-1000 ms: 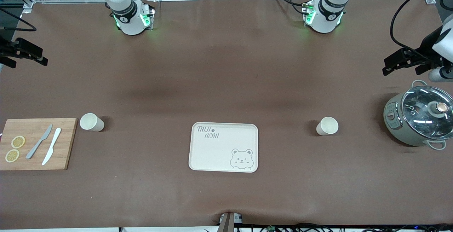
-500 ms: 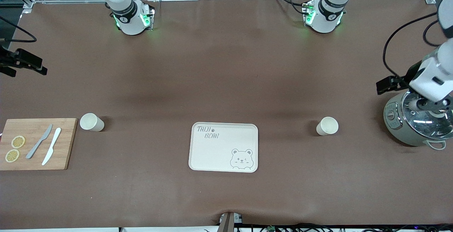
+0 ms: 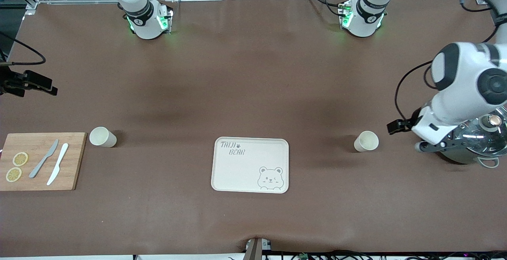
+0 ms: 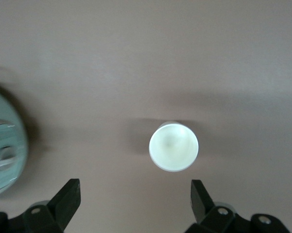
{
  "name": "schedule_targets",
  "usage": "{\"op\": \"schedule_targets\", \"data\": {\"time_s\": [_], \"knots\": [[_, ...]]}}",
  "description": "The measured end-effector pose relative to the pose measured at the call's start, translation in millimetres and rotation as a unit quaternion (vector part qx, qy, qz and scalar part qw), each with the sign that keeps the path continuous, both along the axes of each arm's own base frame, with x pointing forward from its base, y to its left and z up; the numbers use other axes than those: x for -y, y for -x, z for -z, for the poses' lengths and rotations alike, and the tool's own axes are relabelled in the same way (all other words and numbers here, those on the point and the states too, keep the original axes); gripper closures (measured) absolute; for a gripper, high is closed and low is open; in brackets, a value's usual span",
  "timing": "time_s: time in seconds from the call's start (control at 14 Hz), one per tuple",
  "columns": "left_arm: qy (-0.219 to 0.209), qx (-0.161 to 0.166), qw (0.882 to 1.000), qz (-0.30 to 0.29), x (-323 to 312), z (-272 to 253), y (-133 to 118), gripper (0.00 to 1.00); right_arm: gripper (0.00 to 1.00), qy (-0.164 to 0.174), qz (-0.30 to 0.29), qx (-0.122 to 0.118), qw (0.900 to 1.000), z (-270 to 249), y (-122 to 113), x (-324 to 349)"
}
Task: Place white IKEA cup upright on tray with both arms
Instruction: 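Reach the left gripper to one cup while the right gripper reaches the other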
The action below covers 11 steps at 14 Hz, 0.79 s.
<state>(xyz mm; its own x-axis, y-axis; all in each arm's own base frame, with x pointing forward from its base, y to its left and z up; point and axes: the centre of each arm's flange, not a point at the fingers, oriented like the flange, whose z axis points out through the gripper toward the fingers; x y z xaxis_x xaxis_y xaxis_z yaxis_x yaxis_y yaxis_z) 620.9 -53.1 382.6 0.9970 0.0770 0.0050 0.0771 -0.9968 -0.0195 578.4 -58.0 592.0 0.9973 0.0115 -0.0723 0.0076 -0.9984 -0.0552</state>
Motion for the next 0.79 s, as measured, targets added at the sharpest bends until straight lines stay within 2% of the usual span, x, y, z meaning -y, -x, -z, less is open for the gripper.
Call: {"op": "schedule_targets", "data": {"time_s": [0.21,0.29,0.36,0.5,0.57,0.71,0.79], "knots": [[0.009,0.011,1.000,-0.017,3,65,20,0.00,0.00,-0.002,0.000,-0.014,1.000,17,-8,0],[0.010,0.008,1.000,-0.019,4,80,23,0.05,0.00,-0.002,0.000,-0.018,1.000,22,-10,1],[0.012,0.006,1.000,-0.020,4,91,25,0.05,0.00,-0.002,0.001,-0.022,1.000,28,-12,2],[0.016,0.008,1.000,-0.021,4,111,23,0.17,0.00,-0.003,0.008,-0.027,1.000,45,-20,11],[0.018,0.010,1.000,-0.022,4,120,22,0.18,0.00,-0.003,0.014,-0.030,0.999,57,-26,18],[0.022,0.010,0.999,-0.022,4,135,21,0.20,0.00,-0.004,0.025,-0.041,0.999,93,-39,33],[0.022,0.009,0.999,-0.023,4,139,21,0.26,0.00,-0.006,0.031,-0.053,0.998,117,-46,40]]}}
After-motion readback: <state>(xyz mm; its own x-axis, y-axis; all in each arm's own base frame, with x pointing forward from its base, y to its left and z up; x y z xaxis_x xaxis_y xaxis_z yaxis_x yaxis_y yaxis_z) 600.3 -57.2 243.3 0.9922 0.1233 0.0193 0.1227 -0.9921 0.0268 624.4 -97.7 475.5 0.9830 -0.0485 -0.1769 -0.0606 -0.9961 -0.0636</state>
